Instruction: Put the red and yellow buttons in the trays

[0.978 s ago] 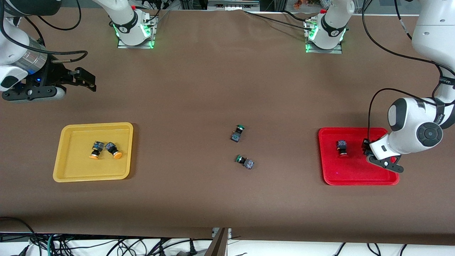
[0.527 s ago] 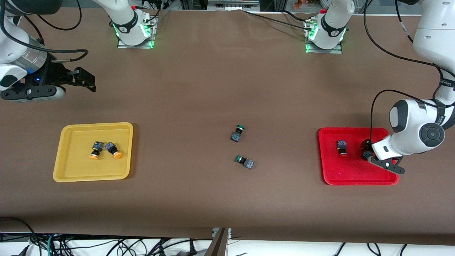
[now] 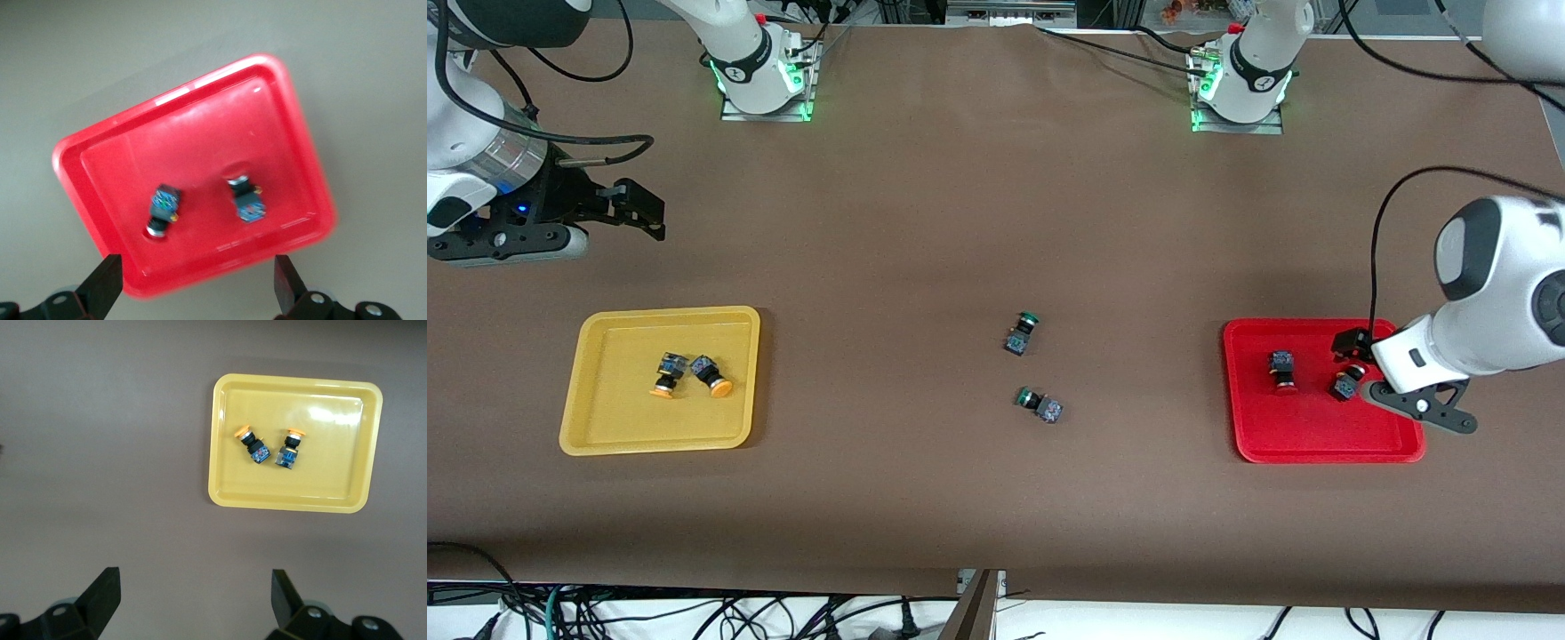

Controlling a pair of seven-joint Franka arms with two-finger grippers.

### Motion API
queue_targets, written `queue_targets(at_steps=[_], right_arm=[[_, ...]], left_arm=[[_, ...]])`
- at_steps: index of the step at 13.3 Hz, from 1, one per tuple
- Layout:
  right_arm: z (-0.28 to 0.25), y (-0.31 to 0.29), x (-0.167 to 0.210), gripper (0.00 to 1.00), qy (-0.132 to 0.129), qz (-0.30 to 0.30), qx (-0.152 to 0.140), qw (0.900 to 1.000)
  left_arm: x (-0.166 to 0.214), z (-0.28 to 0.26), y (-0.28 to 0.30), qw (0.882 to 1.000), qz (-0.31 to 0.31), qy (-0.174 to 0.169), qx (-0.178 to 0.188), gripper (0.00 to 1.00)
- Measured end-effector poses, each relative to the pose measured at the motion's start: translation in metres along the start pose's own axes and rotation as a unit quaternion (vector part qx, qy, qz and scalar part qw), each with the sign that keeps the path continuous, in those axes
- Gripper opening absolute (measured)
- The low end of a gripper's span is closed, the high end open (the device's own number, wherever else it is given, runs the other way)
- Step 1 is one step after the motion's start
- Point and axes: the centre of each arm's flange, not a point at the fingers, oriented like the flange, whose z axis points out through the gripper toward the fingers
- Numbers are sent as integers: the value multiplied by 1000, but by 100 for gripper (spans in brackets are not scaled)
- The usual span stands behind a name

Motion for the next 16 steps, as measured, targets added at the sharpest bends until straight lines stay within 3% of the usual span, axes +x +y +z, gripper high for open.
queue_targets(at_steps=[3, 8, 14, 16], right_arm=[[-12, 2, 1, 100, 12, 1, -3, 1000], [-13, 4, 2, 100, 14, 4, -3, 1000], [-12, 5, 2, 100, 14, 4, -3, 1000], [-12, 5, 2, 100, 14, 4, -3, 1000]], left_arm=[[-9, -70, 48, 999, -48, 6, 6, 100], [-40, -148, 81, 998, -54, -13, 16, 100], [-51, -158, 44, 991, -132, -10, -6, 100], [-61, -164, 29, 985, -168, 19, -30, 100]])
